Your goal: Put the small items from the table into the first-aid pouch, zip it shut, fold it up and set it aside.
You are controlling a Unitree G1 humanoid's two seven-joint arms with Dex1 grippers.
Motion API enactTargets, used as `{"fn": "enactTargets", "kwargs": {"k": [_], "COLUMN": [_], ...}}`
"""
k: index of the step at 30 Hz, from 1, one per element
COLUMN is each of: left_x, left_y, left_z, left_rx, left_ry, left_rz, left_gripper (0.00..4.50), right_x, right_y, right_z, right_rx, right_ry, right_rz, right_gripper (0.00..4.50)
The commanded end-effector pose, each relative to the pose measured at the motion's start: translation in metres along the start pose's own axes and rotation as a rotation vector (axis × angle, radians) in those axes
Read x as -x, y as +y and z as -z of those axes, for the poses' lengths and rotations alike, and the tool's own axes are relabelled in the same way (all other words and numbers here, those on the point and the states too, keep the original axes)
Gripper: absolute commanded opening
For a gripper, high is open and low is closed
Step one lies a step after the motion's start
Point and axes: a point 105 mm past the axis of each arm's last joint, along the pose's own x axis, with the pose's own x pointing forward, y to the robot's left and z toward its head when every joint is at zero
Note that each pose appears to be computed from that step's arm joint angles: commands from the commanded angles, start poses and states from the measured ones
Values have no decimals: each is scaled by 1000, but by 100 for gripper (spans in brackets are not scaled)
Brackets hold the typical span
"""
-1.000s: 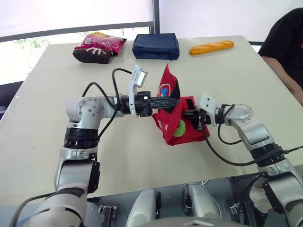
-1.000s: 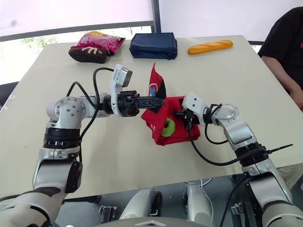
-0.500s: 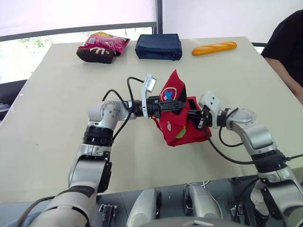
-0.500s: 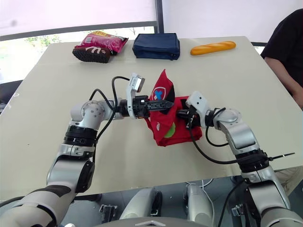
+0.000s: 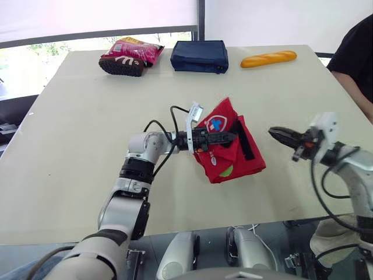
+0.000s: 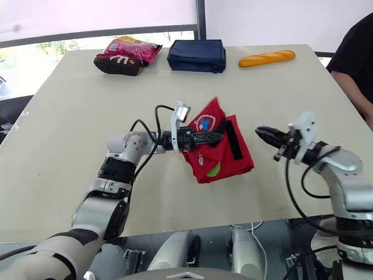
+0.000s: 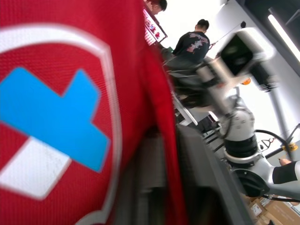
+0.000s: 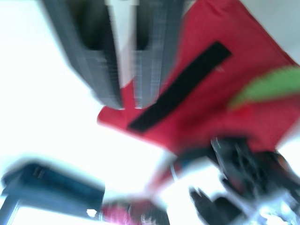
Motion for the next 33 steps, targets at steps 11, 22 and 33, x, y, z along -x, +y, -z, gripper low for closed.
{"fn": "enactTargets", "kwargs": {"k": [11, 22, 33], "left_x": [-10, -9, -9], "left_y": [2, -8, -9], "left_z": [14, 28, 33], "left_rx": [32, 6, -36], "left_ry": [-5, 20, 45], "left_rz": [78, 192, 206], "left_gripper": [446, 450, 450], "right_x": [38, 11, -64], "right_y": [28, 8, 17], "right_z": [-39, -34, 4], "right_rx": [61, 77, 38], "right_ry": [55, 31, 56], "right_rz": [11, 24, -200], "right_gripper": [450, 386, 14]}}
